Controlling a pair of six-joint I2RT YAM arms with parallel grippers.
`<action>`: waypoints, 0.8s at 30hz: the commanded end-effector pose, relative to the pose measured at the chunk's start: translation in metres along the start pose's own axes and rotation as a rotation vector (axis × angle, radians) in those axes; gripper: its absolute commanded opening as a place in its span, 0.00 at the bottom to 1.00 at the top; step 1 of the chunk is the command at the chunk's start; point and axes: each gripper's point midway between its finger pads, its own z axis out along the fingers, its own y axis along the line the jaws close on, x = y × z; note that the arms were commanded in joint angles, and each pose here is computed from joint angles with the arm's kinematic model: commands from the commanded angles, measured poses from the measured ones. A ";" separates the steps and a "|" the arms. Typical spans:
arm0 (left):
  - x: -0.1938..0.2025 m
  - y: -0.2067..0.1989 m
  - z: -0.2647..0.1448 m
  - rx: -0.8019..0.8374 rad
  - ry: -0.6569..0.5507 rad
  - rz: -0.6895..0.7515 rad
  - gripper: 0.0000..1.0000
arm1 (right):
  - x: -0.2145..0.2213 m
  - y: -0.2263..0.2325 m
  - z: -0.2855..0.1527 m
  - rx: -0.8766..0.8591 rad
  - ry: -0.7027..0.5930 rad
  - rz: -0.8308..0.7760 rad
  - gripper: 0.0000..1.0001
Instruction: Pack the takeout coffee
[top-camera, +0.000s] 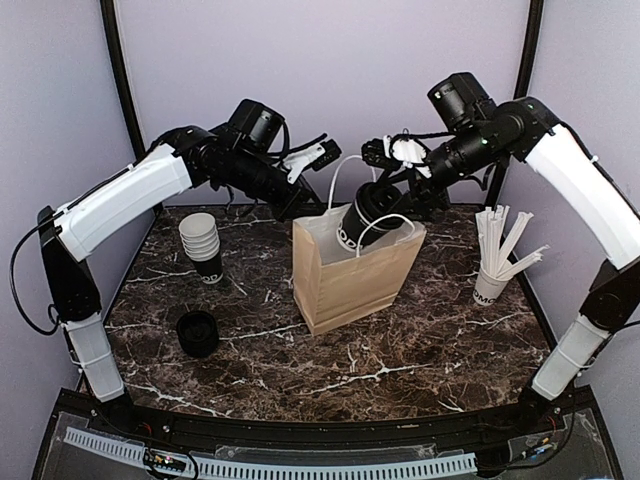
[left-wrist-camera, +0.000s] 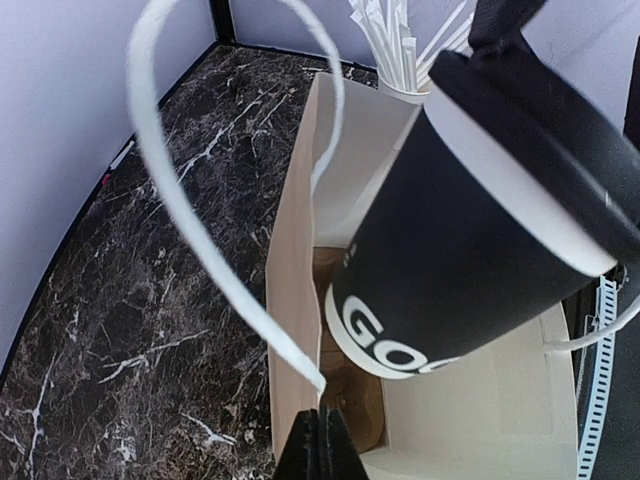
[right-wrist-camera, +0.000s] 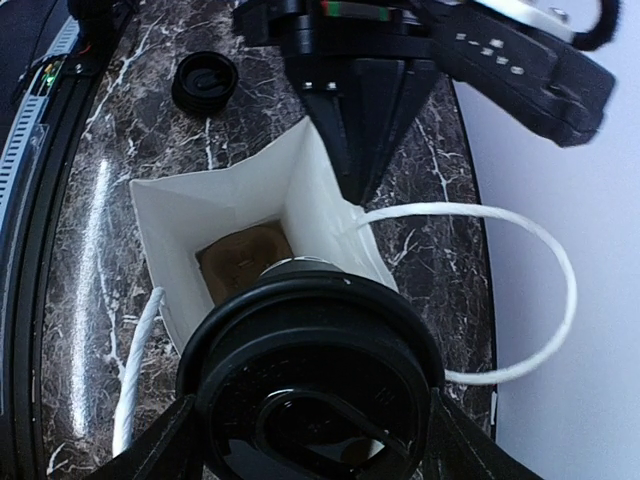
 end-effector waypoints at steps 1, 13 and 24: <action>-0.028 -0.018 -0.030 0.000 -0.099 0.104 0.00 | -0.007 0.021 -0.010 -0.012 0.004 -0.056 0.39; -0.040 -0.064 -0.035 0.053 -0.116 0.098 0.00 | 0.003 0.074 -0.005 -0.054 0.106 -0.115 0.39; -0.039 -0.110 -0.037 0.173 -0.135 -0.033 0.00 | 0.036 0.110 0.009 0.114 0.242 -0.237 0.38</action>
